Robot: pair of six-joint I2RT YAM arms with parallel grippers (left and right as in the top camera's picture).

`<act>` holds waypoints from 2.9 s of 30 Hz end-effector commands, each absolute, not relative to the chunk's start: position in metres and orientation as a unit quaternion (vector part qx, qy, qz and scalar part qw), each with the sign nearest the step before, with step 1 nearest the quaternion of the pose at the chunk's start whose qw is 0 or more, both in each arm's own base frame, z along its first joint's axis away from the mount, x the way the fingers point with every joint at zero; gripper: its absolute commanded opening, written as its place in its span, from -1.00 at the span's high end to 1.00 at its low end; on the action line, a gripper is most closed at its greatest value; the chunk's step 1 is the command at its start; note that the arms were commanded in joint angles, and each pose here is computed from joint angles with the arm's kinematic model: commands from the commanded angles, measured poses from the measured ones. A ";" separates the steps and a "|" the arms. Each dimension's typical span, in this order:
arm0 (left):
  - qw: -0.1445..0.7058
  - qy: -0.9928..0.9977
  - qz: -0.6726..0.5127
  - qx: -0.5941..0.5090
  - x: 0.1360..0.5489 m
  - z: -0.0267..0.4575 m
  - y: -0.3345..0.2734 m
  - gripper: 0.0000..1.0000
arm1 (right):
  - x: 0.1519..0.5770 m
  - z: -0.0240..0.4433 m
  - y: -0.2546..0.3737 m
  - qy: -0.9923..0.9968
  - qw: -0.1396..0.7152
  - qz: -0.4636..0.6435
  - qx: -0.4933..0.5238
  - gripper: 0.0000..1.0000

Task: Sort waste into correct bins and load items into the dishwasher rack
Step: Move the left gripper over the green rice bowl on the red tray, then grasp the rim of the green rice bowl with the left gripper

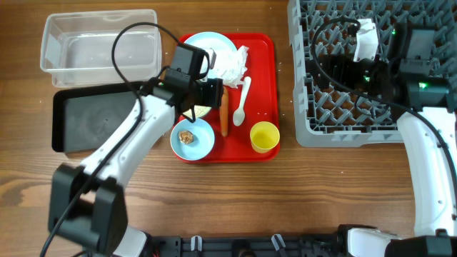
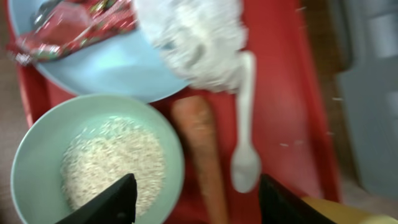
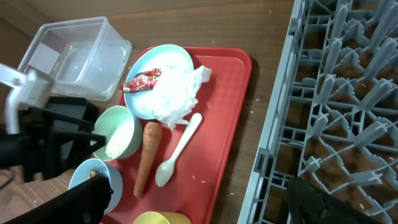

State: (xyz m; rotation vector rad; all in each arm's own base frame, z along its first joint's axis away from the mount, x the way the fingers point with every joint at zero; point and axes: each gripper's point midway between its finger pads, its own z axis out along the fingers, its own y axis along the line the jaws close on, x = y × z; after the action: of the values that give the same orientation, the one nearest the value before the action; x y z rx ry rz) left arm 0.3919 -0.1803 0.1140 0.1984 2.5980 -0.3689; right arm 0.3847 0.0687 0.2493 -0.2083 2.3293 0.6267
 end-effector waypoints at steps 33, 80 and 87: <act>0.159 0.971 -0.096 0.153 0.373 0.070 -0.177 -0.08 | 0.384 0.240 0.072 0.910 0.322 0.255 -0.055 -0.82; 0.161 0.968 -0.051 0.186 0.397 0.009 -0.173 0.82 | 0.384 0.232 0.064 0.920 0.315 0.228 -0.046 -0.80; 0.177 0.965 -0.055 0.186 0.401 0.020 -0.177 0.92 | 0.385 0.232 0.064 0.920 0.317 0.226 -0.046 -0.81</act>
State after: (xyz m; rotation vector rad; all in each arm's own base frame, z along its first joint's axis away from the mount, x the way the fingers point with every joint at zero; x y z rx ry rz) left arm 0.4044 -0.1791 0.0226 0.5367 2.7122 -0.1551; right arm 0.3790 0.0638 0.2298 -0.1159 2.4299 0.6135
